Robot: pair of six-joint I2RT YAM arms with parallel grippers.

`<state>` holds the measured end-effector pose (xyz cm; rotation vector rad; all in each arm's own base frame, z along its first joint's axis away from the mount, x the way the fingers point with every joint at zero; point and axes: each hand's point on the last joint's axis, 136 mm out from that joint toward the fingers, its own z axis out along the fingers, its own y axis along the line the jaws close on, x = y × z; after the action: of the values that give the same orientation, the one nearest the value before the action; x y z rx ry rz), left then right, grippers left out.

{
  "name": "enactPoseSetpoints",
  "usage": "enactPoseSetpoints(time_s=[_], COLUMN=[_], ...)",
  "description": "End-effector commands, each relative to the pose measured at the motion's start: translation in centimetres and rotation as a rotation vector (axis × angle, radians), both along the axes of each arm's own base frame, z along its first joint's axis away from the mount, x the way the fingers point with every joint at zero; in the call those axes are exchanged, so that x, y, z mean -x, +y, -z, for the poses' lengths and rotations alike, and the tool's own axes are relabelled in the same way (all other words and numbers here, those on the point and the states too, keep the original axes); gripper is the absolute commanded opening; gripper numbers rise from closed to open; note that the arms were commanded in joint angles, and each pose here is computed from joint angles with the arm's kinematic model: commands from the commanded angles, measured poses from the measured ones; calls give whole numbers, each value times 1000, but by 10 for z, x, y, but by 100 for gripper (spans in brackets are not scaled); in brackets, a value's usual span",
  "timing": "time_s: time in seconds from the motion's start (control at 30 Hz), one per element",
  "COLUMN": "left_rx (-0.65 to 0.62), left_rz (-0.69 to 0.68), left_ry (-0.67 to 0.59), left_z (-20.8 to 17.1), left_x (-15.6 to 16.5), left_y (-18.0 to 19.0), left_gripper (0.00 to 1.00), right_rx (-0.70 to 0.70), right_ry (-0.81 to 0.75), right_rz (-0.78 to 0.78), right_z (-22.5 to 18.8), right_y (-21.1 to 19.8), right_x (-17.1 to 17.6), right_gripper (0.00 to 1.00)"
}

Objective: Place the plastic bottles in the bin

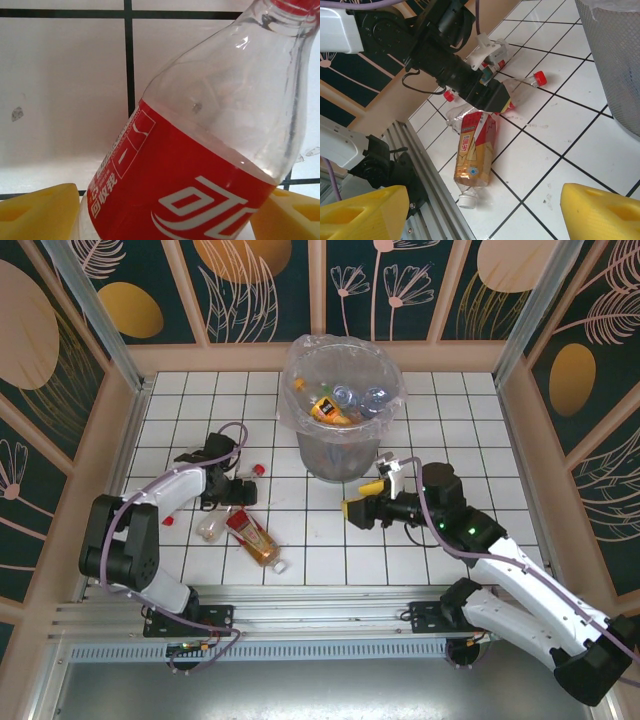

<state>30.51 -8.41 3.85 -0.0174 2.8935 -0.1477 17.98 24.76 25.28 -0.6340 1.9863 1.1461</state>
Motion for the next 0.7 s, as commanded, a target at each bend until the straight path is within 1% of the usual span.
enactPoseSetpoints(time_s=[0.0, 0.03, 0.13, 0.23, 0.4, 0.57, 0.67], left_rx=[-78, -97, -125, -139, -168, -160, -132], left_rz=[11, 10, 3, -5, -35, -85, -111], left_ry=[-29, -18, -37, -53, -118, -244, -327], left_z=[3, 7, 4, 0, -20, -67, -101], left_x=[-18, -18, -33, -43, -59, -76, -84], left_y=[8, 10, 12, 13, 18, 21, 19], left_gripper=[81, 77, 67, 61, 58, 57, 56], right_rx=[-40, -41, -49, -64, -74, -87, -101], right_ry=[-23, -21, -26, -34, -45, -55, -59], right_rz=[-7, -3, 3, -3, 1, 41, 88], right_z=[-7, -6, -7, -11, -15, -22, -27], right_y=[2, 1, 0, -1, -5, -9, -14], right_x=[3, 3, 4, 7, 10, 6, 1], right_gripper=[80, 80, 81, 82, 83, 84, 84])
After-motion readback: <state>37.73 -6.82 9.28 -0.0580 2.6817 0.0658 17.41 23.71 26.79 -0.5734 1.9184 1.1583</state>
